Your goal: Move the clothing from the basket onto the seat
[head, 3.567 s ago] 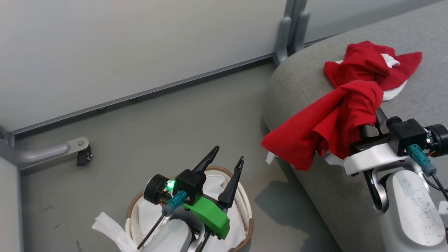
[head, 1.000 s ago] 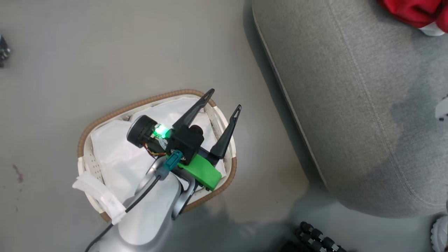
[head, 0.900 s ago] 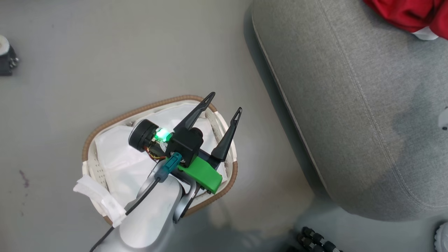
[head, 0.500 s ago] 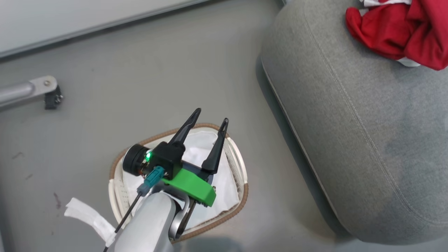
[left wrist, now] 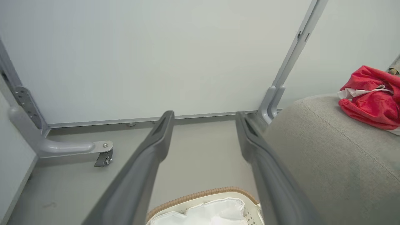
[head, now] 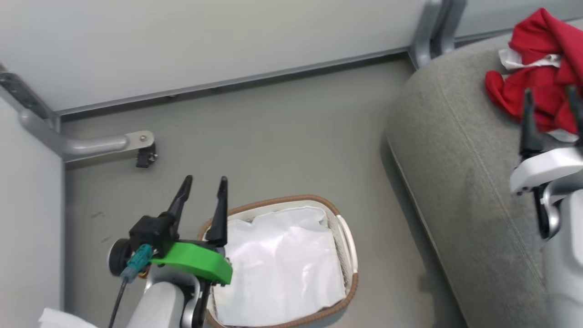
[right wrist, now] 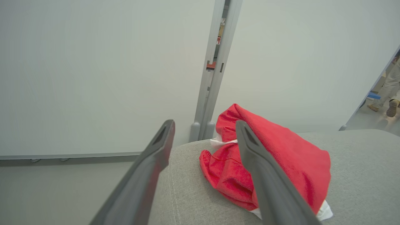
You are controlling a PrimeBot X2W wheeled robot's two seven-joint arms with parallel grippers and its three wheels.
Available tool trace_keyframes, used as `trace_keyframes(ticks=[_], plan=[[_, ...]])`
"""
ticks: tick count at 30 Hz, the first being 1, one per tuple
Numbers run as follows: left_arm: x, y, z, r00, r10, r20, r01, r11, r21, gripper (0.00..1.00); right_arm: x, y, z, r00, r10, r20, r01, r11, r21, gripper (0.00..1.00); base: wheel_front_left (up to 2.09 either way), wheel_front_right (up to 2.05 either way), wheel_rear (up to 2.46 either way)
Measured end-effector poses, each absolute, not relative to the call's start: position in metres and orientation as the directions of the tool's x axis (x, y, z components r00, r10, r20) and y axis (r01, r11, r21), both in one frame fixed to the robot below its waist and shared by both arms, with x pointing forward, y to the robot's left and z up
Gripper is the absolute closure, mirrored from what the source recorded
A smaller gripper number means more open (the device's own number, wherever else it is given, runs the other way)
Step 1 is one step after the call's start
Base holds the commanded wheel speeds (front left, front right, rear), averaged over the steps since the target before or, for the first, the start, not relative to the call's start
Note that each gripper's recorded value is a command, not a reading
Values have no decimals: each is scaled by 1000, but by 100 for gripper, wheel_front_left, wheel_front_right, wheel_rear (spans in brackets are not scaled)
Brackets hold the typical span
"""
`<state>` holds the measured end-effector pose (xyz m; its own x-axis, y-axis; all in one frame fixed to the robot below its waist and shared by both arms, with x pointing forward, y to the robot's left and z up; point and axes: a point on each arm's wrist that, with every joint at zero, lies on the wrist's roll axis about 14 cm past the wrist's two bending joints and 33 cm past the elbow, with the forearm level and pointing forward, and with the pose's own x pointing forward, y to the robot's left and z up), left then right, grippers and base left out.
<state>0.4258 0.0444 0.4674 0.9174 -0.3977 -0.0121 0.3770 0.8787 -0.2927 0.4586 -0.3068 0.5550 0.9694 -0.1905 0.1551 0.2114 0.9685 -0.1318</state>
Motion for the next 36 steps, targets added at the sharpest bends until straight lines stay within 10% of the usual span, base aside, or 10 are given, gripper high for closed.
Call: trace_keyframes(ticks=[14,36], plan=[[389,147,475,996,-91,-13,84,960,-266,0,442,-176,531,989,82,122,-77,996,-51,0,0,0,0],[359,171,464,999,-7,-49,-8,957,-291,0,404,-164,500,993,99,57,-104,990,95,0,0,0,0]])
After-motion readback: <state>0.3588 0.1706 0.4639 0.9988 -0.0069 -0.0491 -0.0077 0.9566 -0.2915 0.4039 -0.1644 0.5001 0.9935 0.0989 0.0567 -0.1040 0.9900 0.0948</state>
